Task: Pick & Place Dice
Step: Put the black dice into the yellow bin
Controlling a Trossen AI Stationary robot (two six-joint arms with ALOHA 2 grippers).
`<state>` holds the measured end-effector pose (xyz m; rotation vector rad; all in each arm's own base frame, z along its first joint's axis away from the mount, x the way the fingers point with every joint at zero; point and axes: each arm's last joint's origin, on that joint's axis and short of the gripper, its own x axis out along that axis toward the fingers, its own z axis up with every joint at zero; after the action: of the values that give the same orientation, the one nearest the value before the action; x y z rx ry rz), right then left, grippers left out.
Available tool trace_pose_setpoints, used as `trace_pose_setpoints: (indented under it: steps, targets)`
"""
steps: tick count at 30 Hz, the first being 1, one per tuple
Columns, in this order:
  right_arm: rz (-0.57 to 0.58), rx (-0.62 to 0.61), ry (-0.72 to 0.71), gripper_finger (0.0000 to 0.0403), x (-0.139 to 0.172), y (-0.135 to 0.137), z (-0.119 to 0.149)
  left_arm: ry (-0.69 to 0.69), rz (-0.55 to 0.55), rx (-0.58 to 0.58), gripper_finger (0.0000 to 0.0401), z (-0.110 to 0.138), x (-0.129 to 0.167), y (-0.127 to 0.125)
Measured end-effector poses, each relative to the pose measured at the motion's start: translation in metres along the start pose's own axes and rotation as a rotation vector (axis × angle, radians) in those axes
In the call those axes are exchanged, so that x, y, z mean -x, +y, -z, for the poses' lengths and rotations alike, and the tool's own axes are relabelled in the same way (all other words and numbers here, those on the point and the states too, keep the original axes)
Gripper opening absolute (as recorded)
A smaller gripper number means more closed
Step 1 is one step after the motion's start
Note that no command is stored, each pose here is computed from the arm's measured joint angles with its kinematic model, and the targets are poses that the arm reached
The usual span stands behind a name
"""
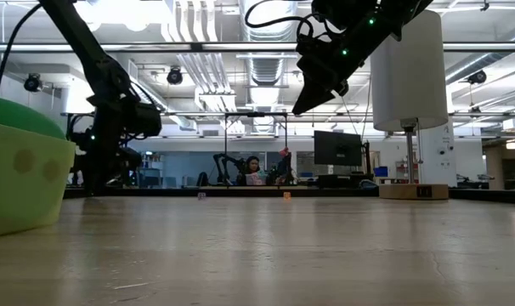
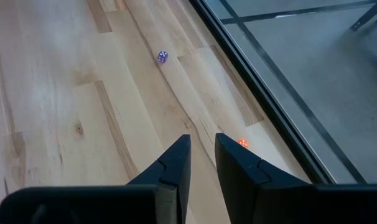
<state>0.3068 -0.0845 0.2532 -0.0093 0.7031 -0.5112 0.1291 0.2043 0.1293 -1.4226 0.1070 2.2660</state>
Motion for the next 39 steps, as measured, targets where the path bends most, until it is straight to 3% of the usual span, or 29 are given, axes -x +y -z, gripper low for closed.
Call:
trace_pose_setpoints:
  steps: [13, 31, 39]
  targets:
    - [0.000, 0.000, -0.001, 0.0089, 0.000, 0.000, 0.000, 0.011, 0.005, -0.147, 0.0049, -0.005, 0.008, 0.003]
    - [0.000, 0.000, 0.000, 0.0068, 0.000, 0.000, 0.000, 0.035, 0.099, -0.190, 0.0048, -0.001, 0.035, 0.009]
    - [0.000, 0.000, -0.001, 0.0078, 0.000, 0.000, 0.000, 0.051, 0.154, -0.227, 0.0047, -0.002, 0.056, 0.019]
